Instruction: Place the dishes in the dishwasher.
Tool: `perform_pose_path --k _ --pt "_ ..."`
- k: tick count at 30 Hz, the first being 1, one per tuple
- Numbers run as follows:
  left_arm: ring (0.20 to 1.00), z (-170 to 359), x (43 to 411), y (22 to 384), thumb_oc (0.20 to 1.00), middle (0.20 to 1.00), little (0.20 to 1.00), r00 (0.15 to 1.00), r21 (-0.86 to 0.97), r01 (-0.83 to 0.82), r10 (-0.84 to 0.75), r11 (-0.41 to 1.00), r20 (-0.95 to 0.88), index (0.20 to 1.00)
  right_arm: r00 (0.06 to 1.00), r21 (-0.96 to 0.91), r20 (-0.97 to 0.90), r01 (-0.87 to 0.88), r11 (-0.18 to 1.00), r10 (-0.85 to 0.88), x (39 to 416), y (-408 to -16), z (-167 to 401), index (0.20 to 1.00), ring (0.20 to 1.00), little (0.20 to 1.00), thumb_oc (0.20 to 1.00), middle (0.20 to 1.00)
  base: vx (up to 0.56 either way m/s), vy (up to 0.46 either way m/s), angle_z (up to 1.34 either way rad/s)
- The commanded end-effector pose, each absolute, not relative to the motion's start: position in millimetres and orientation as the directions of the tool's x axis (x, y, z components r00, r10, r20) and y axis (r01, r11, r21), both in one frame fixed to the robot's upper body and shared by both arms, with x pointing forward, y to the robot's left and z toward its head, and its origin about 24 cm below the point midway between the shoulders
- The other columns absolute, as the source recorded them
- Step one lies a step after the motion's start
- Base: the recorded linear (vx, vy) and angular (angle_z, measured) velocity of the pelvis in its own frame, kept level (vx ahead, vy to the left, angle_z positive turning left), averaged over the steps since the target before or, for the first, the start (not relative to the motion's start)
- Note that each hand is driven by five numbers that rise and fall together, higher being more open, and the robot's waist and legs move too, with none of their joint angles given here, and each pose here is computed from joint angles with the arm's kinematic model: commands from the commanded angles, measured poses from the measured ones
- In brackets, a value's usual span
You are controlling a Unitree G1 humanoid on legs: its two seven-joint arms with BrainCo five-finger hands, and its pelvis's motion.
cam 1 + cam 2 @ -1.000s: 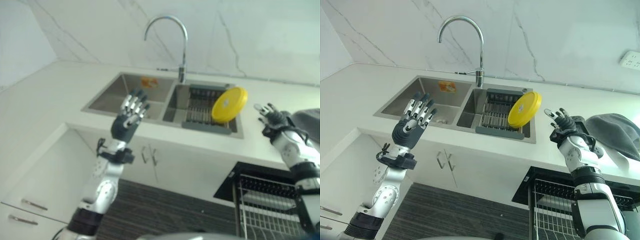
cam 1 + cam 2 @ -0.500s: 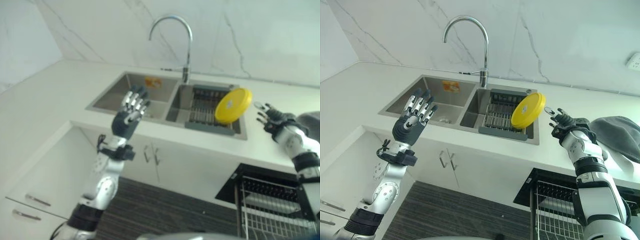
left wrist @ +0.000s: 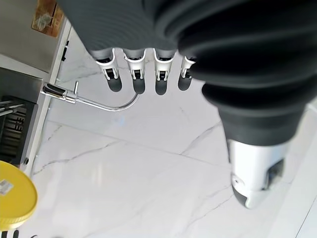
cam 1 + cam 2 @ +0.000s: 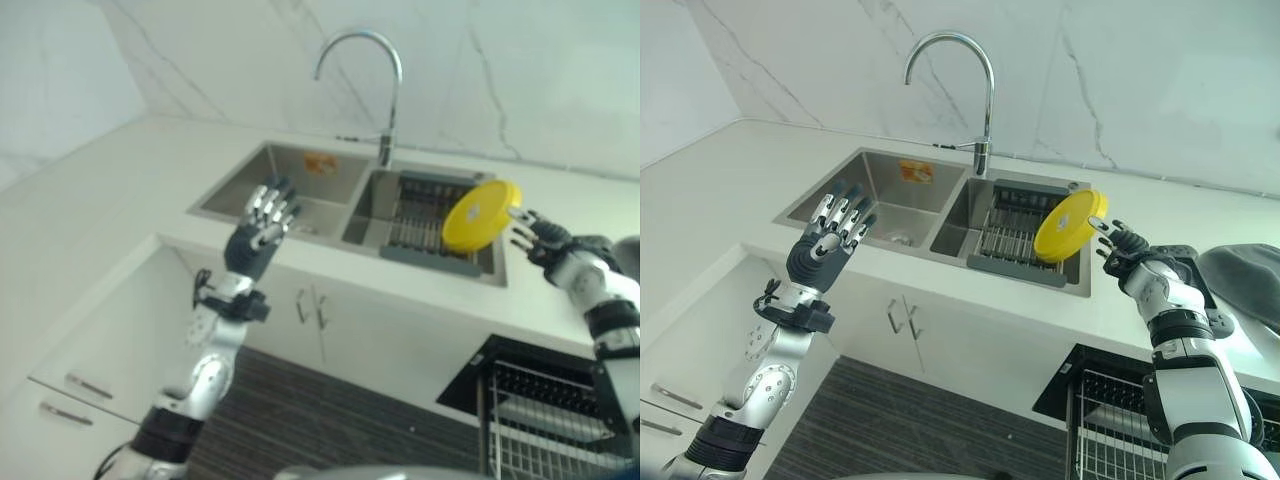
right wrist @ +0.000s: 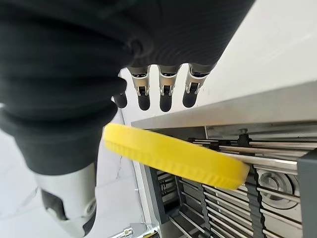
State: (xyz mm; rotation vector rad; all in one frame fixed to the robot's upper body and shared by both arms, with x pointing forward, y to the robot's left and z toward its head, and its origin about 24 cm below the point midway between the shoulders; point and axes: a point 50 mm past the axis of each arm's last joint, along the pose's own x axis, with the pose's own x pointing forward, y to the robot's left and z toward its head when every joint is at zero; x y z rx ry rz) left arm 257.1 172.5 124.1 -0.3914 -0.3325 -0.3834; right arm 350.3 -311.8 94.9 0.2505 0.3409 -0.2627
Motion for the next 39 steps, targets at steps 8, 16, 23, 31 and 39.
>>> perform_pose_path --k 8,16,23,31,39 --pt "1.000 140 259 175 1.000 1.000 1.000 0.843 -0.244 0.450 -0.318 0.859 0.434 1.000 0.951 0.176 -0.184 0.281 0.944 -0.249 369 -320 156 1.000 1.000 1.000 1.000 1.000 0.00 -0.018 0.06" --pt "1.000 138 257 177 1.000 1.000 1.000 0.848 -0.245 0.440 -0.310 0.864 0.429 1.000 0.950 0.173 -0.173 0.287 0.942 -0.258 370 -320 158 1.000 1.000 1.000 1.000 1.000 0.00 -0.011 0.06" --pt "1.000 138 257 179 1.000 1.000 1.000 0.852 -0.244 0.428 -0.300 0.870 0.428 1.000 0.945 0.185 -0.172 0.307 0.934 -0.277 369 -323 155 1.000 1.000 1.000 1.000 1.000 0.00 0.000 0.00" --pt "1.000 137 258 180 1.000 1.000 1.000 0.860 -0.244 0.414 -0.288 0.877 0.422 1.000 0.946 0.180 -0.163 0.308 0.934 -0.281 371 -317 152 1.000 1.000 1.000 1.000 1.000 0.01 -0.010 0.02" --pt "1.000 134 256 183 1.000 1.000 1.000 0.867 -0.246 0.400 -0.278 0.883 0.413 1.000 0.945 0.181 -0.167 0.311 0.933 -0.282 370 -319 151 1.000 1.000 1.000 1.000 1.000 0.01 -0.004 0.01"
